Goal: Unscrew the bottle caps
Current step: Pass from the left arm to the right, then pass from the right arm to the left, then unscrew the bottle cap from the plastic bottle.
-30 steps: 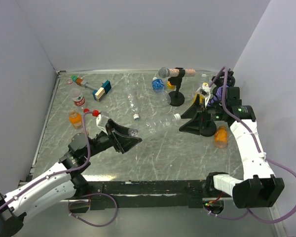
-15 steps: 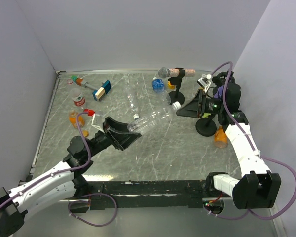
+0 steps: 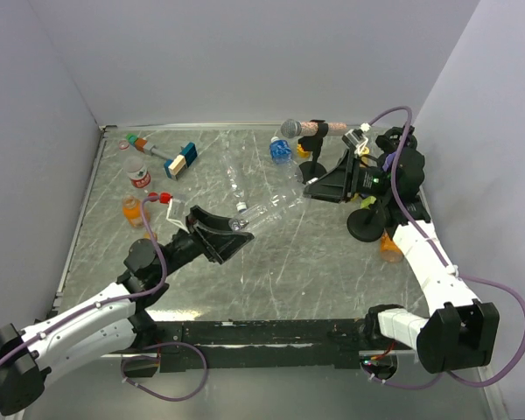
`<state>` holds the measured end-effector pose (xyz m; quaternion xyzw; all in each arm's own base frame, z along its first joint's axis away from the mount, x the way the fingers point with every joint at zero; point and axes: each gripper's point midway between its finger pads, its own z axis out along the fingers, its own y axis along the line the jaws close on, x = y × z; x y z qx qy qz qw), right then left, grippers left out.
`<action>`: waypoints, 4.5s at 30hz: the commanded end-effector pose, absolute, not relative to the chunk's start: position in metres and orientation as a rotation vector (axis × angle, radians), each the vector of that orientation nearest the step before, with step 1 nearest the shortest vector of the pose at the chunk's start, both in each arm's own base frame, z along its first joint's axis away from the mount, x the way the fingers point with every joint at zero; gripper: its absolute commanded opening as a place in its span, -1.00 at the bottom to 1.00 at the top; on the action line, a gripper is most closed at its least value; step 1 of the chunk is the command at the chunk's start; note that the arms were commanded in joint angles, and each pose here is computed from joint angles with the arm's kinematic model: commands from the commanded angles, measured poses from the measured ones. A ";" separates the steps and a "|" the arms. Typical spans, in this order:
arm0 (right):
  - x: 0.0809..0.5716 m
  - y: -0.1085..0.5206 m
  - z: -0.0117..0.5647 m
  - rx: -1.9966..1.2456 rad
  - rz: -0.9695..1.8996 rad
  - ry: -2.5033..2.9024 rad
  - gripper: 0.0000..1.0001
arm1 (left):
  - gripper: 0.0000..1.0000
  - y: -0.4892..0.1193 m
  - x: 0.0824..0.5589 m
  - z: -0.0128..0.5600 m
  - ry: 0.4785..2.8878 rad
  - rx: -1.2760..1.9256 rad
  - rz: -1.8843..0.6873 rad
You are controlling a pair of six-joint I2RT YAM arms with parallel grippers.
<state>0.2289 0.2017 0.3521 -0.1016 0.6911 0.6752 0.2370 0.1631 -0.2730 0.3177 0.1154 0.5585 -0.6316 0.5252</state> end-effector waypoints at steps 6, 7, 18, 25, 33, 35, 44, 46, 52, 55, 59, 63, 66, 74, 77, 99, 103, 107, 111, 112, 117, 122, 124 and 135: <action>0.239 0.206 0.361 -0.279 1.790 1.868 -0.12 | -0.81 -0.269 0.161 0.333 1.265 0.253 -1.526; 0.239 0.206 0.361 -0.278 1.789 1.871 -0.09 | -0.81 -0.270 0.160 0.332 1.267 0.259 -1.529; 0.251 0.206 0.360 -0.236 1.783 1.872 -0.16 | -0.81 -0.270 0.159 0.326 1.273 0.252 -1.545; 0.247 0.206 0.362 -0.293 1.764 1.844 -0.84 | -0.53 -0.273 0.161 0.318 1.316 0.254 -1.533; 0.242 0.200 0.345 -0.521 1.422 1.845 -0.99 | 0.93 -0.276 0.162 0.304 1.470 0.457 -1.335; 0.236 0.203 0.334 -0.614 1.346 1.853 -0.99 | 0.93 -0.283 0.158 0.290 1.557 0.596 -1.279; 0.209 0.217 0.323 -0.787 1.367 1.813 -1.00 | 0.93 -0.332 0.163 0.274 1.667 0.879 -1.304; 0.208 0.217 0.323 -0.791 1.360 1.811 -1.00 | 0.93 -0.341 0.165 0.270 1.681 0.903 -1.295; 0.207 0.217 0.320 -0.790 1.368 1.804 -1.00 | 0.93 -0.358 0.164 0.258 1.715 0.942 -1.283; 0.207 0.218 0.319 -0.790 1.373 1.805 -1.00 | 0.96 -0.358 0.162 0.266 1.660 0.915 -1.307; 0.205 0.218 0.318 -0.792 1.392 1.804 -1.00 | 0.91 -0.359 0.159 0.274 1.582 0.894 -1.350; 0.203 0.218 0.318 -0.794 1.402 1.802 -1.00 | 0.69 -0.365 0.156 0.270 1.575 0.910 -1.389; 0.202 0.219 0.316 -0.798 1.410 1.802 -1.00 | 0.43 -0.369 0.157 0.262 1.602 0.933 -1.390; 0.201 0.219 0.315 -0.799 1.427 1.803 -1.00 | 0.54 -0.373 0.156 0.257 1.628 0.992 -1.374; 0.201 0.219 0.316 -0.803 1.429 1.799 -1.00 | 0.57 -0.377 0.156 0.254 1.635 1.019 -1.372; 0.186 0.173 0.321 -1.030 0.999 1.751 0.98 | -0.57 -0.345 0.156 0.235 1.679 1.026 -1.049; 0.148 0.173 0.322 -1.122 1.104 1.714 0.98 | -0.59 -0.347 0.144 0.222 1.656 1.125 -0.872; 0.130 0.177 0.318 -1.090 1.266 1.771 0.98 | -0.60 -0.350 0.138 0.207 1.621 1.212 -0.734; 0.130 0.176 0.292 -1.032 1.310 1.913 0.82 | -0.60 -0.354 0.134 0.201 1.616 1.231 -0.691; 0.128 0.177 0.285 -1.036 1.312 1.951 0.77 | -0.61 -0.356 0.133 0.200 1.620 1.236 -0.684; 0.126 0.184 0.270 -1.055 1.297 2.034 0.68 | -0.62 -0.363 0.130 0.198 1.632 1.242 -0.677; 0.133 0.185 0.266 -1.038 1.287 2.079 0.49 | -0.62 -0.368 0.130 0.200 1.627 1.226 -0.692; 0.135 0.185 0.262 -1.037 1.286 2.101 0.45 | -0.65 -0.370 0.132 0.200 1.632 1.224 -0.683; 0.144 0.190 0.262 -1.032 1.321 2.129 0.23 | -0.64 -0.377 0.136 0.197 1.627 1.222 -0.670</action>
